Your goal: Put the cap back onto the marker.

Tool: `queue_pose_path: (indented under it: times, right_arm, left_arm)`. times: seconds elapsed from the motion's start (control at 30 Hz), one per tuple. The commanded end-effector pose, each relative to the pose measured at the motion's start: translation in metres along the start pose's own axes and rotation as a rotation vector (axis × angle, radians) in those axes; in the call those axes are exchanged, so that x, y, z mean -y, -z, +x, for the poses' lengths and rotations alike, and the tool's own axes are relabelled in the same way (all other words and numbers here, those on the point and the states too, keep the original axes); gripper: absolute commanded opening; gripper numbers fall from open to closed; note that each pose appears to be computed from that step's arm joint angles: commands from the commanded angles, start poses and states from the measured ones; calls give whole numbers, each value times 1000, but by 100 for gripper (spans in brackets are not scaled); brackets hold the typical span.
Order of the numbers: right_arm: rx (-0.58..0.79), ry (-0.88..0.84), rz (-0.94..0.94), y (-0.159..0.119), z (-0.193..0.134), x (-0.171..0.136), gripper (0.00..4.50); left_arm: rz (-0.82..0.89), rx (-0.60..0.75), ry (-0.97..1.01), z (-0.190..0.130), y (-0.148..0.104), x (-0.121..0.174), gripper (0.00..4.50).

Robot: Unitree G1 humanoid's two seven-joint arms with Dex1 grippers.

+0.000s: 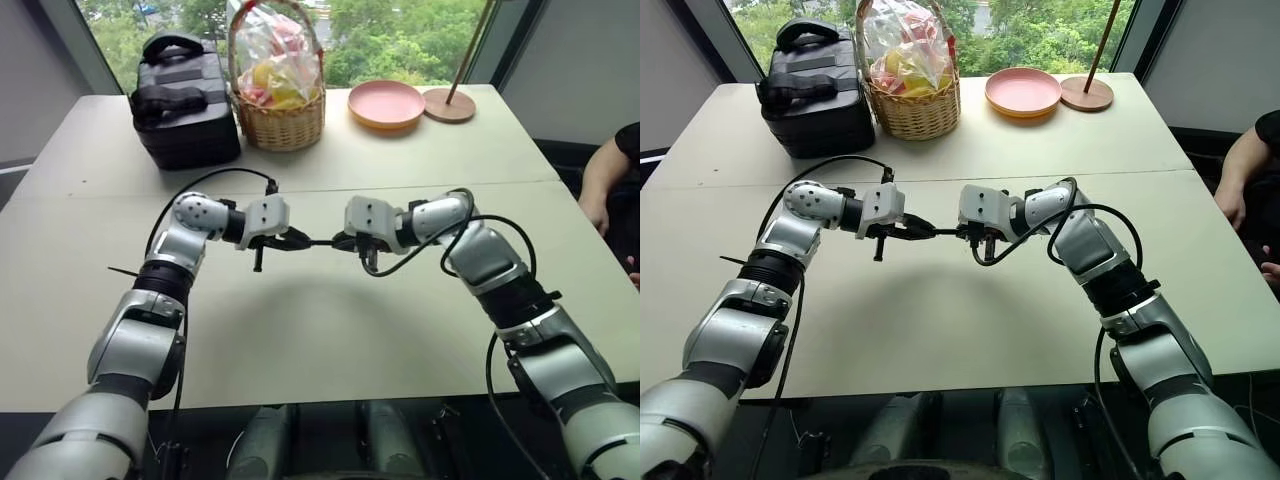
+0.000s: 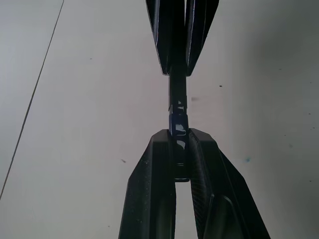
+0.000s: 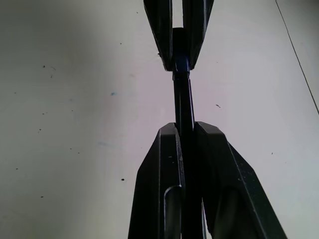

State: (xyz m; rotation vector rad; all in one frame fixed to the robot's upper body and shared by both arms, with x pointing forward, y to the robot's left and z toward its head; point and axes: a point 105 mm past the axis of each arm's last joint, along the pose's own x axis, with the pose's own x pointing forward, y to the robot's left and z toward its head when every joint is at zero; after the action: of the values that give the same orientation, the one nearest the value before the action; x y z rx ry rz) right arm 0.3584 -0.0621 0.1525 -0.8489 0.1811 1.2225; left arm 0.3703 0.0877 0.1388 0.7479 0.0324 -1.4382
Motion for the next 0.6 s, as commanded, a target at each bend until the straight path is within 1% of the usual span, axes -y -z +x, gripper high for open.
queue_pose_path:
  times: [0.03, 0.13, 0.23, 0.3, 0.47, 0.6]
  right_arm:
    - [128, 44, -96, -48, 3, 14, 0]
    - [171, 38, -55, -56, 7, 14, 0]
    - [217, 24, -22, -68, 11, 11, 0]
    - [233, 14, -9, -72, 11, 9, 0]
    - [201, 16, -35, -67, 8, 7, 0]
    - [196, -4, -10, -65, 5, 5, 0]
  left_arm:
    - [113, 82, 96, 29, -34, 3, 2]
    - [117, 91, 90, 36, -36, 3, 2]
    - [89, 156, 96, 48, -45, 7, 2]
    - [90, 167, 92, 50, -46, 8, 2]
    - [127, 92, 110, 46, -34, 12, 2]
    - [205, 39, 85, 40, -29, 8, 2]
